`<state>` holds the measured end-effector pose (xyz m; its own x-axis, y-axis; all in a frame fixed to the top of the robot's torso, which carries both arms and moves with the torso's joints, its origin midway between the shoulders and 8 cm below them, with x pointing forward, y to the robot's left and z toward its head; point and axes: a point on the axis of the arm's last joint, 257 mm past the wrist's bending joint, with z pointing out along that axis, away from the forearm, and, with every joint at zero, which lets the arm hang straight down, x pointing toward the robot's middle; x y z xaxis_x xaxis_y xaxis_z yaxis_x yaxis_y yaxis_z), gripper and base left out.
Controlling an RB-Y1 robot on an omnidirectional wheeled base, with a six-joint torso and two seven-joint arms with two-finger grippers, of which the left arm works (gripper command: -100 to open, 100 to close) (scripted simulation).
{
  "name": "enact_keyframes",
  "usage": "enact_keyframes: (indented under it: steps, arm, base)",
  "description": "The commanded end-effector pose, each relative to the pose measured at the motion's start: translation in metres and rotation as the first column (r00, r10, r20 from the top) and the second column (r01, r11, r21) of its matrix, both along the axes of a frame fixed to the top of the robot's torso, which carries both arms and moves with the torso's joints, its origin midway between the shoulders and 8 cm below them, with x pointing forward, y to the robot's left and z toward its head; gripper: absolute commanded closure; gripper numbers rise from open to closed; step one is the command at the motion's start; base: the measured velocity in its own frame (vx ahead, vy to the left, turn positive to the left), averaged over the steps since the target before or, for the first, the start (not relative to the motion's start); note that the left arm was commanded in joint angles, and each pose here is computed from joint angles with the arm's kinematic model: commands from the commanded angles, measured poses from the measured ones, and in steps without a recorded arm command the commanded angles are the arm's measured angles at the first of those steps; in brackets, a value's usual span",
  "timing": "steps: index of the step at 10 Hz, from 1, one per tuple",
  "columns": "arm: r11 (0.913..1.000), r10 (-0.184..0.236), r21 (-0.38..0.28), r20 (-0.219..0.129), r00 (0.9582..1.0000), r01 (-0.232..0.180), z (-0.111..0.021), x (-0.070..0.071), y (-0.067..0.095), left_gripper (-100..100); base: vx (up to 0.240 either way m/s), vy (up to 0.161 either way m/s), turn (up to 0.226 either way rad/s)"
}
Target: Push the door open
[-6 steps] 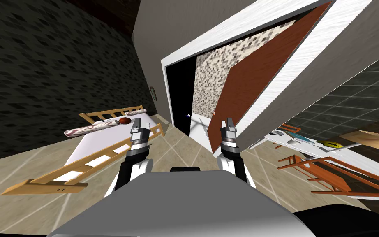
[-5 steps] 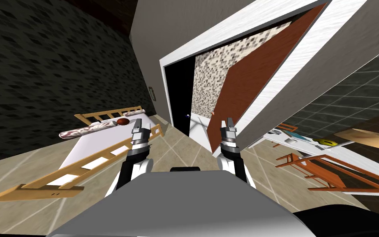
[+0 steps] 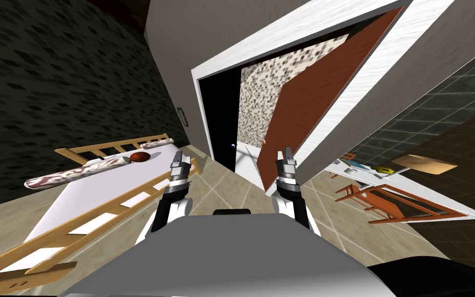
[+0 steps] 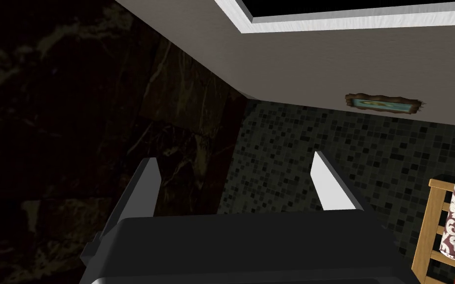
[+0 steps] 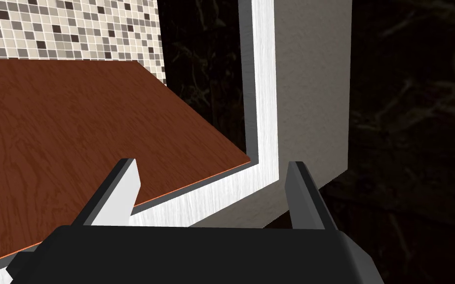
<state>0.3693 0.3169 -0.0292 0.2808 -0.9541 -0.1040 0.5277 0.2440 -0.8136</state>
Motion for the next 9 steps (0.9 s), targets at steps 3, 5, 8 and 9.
enact_keyframes:
  steps: [3,5,8,9]
  arm:
    - [0.9999,0.001,0.011,-0.032,0.9995,0.0,-0.021,0.013,0.005,-100]
    - [0.9999,0.002,0.016,-0.052,0.9986,-0.002,-0.034,0.02,0.009,-100]
    - [0.9997,0.008,0.023,-0.084,0.9964,-0.006,-0.055,0.031,0.016,-100]
    - [0.9997,0.01,0.024,-0.095,0.9954,-0.007,-0.062,0.034,0.018,-100]
  base:
    - [0.067,0.041,-0.13]
    - [0.084,0.061,-0.155]
    - [0.081,0.068,-0.169]
    - [0.085,0.077,-0.179]
